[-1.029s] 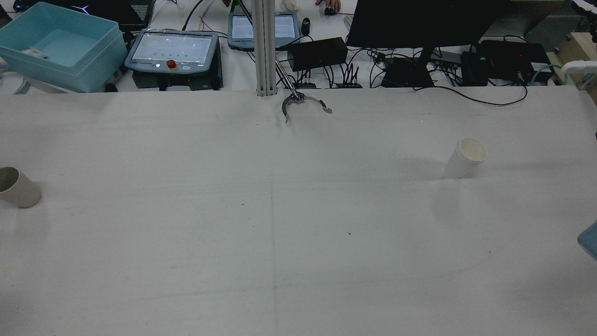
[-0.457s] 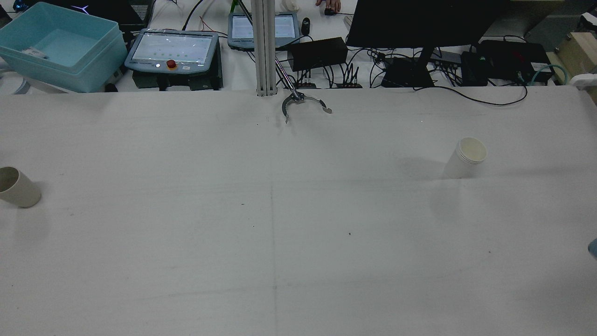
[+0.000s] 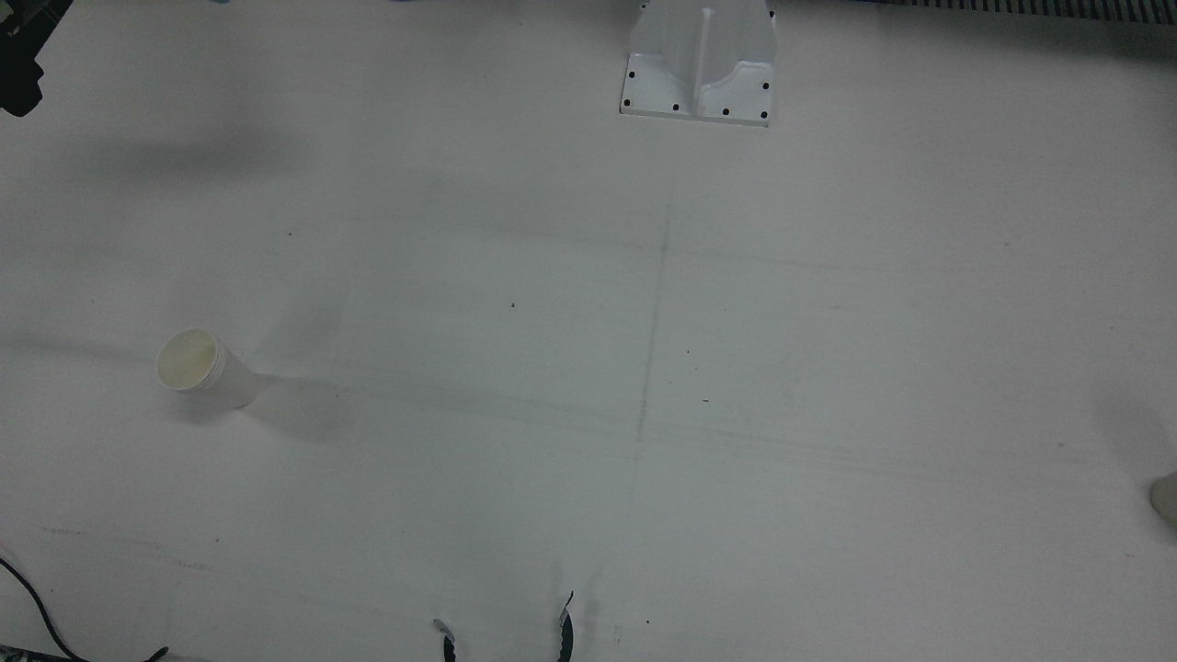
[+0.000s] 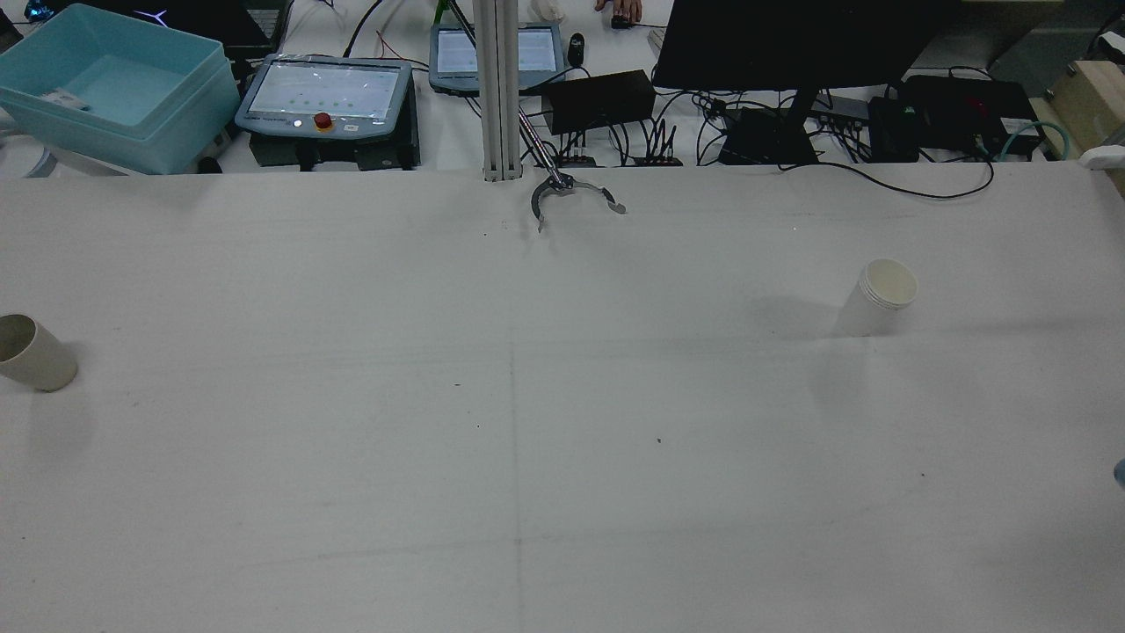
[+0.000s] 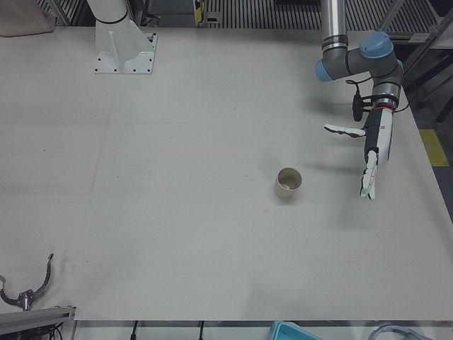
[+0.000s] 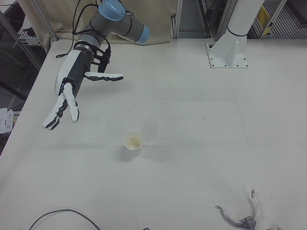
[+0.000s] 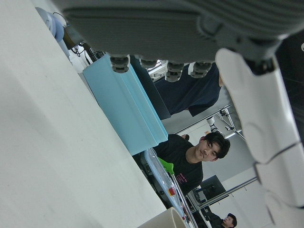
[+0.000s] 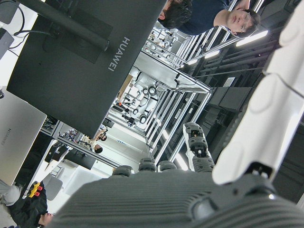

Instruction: Pour water

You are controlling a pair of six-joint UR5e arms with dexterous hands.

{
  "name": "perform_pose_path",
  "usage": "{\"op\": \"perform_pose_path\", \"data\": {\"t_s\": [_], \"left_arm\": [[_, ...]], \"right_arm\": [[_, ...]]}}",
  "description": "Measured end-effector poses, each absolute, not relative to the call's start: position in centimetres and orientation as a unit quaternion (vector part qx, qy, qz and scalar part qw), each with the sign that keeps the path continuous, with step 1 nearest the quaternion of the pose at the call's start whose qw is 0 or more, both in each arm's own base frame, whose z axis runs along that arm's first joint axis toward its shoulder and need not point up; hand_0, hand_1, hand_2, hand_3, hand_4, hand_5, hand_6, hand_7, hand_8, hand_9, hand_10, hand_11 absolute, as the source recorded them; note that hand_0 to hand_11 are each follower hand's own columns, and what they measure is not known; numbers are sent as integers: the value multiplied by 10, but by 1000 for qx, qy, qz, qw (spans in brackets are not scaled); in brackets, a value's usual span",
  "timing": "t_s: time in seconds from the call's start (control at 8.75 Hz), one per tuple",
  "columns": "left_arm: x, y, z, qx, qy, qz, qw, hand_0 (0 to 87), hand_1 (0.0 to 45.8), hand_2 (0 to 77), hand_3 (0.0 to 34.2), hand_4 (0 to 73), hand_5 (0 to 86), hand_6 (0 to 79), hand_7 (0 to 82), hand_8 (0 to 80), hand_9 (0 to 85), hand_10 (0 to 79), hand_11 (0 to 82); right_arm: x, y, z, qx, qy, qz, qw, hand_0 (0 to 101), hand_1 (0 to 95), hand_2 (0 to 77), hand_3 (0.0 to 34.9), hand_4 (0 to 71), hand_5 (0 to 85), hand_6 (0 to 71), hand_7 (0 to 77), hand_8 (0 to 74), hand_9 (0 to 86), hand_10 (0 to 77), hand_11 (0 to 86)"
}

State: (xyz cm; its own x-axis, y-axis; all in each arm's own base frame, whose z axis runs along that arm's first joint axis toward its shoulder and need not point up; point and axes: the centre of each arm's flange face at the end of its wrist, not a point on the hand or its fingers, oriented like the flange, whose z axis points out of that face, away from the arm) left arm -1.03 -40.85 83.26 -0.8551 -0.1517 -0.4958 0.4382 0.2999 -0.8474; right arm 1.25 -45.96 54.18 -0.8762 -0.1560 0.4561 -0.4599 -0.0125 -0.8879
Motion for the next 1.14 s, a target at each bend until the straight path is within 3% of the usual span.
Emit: {"op": "perform_pose_path", "data": {"t_s": [0.91, 1.03, 1.14], "left_arm": [[92, -439, 838, 72, 778, -561, 272, 505, 125, 11, 54, 71, 65, 5, 125, 0, 11, 33, 65], [107, -443, 835, 66, 781, -558, 271, 505, 98, 11, 47, 93, 71, 5, 125, 0, 11, 33, 82], [120, -450, 830, 62, 785, -555, 268, 505, 120, 11, 43, 93, 71, 5, 136, 5, 11, 38, 82]], "right_arm": [[11, -460, 542, 223, -693, 675, 117, 506, 76, 11, 0, 87, 22, 5, 22, 22, 33, 0, 5], [11, -460, 541, 223, -693, 675, 117, 506, 76, 11, 0, 87, 22, 5, 22, 22, 33, 0, 5], [10, -460, 541, 223, -694, 675, 117, 506, 76, 11, 0, 87, 33, 5, 22, 22, 33, 0, 5]]}}
